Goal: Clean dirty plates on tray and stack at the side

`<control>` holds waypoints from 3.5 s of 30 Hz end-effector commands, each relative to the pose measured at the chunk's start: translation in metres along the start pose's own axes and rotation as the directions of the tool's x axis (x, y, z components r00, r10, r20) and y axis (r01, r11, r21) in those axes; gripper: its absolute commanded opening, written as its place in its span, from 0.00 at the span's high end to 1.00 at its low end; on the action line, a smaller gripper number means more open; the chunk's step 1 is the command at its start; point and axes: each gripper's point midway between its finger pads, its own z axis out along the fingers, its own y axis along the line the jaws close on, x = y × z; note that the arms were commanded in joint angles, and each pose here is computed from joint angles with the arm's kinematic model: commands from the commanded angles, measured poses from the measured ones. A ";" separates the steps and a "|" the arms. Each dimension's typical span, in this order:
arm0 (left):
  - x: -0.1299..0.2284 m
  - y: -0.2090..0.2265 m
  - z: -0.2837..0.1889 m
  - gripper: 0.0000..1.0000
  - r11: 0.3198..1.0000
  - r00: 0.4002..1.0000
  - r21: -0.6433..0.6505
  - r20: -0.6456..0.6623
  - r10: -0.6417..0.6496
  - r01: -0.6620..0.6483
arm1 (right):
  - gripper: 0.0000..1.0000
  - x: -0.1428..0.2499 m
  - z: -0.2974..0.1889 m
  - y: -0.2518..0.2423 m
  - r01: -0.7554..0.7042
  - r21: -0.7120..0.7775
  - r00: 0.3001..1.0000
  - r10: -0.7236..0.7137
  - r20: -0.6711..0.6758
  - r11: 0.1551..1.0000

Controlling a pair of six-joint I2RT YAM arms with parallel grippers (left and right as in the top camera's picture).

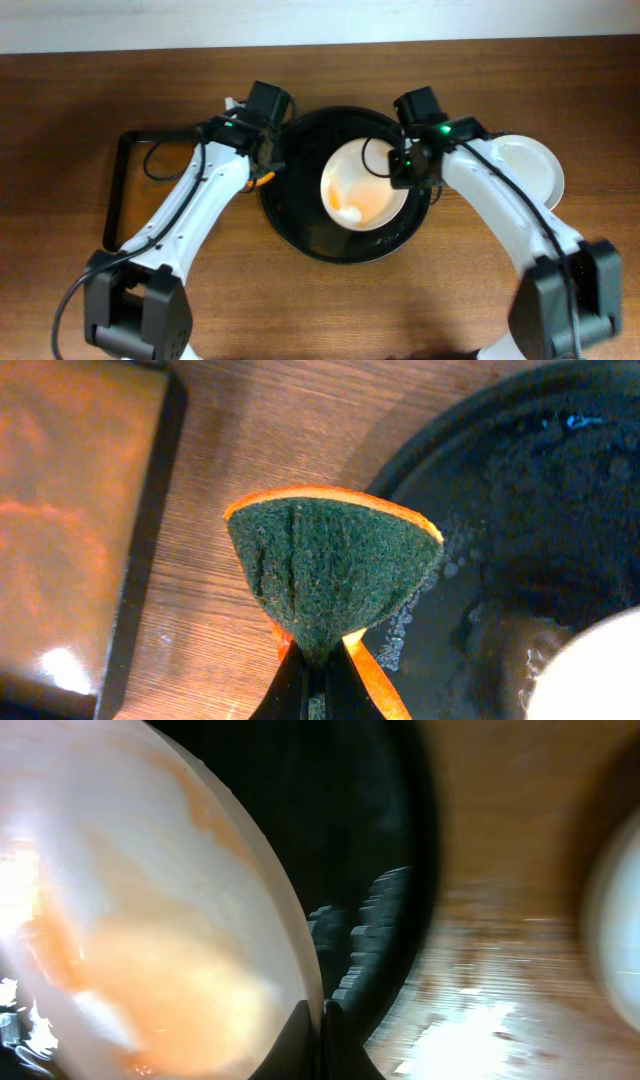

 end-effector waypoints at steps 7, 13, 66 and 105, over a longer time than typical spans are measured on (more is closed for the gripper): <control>-0.014 0.004 -0.014 0.99 0.998 0.999 0.051 0.021 -0.034 0.033 | 0.96 -0.024 -0.070 -0.032 0.097 0.556 0.949 -0.245 0.198 0.825; -0.014 0.004 -0.014 0.99 0.998 0.999 0.052 0.021 -0.034 0.033 | 0.96 -0.028 -0.102 -0.007 0.111 0.706 0.883 -0.396 0.253 0.699; 0.124 -0.194 0.026 0.99 0.331 0.848 0.942 -0.129 0.515 -0.057 | 0.52 0.044 -0.032 -0.287 -0.796 0.186 0.602 0.786 0.142 0.576; 0.032 -0.035 0.016 1.00 0.963 0.967 0.095 -0.021 0.254 -0.251 | 0.45 0.006 -0.026 -0.139 -0.430 -0.303 0.901 0.423 -0.092 0.850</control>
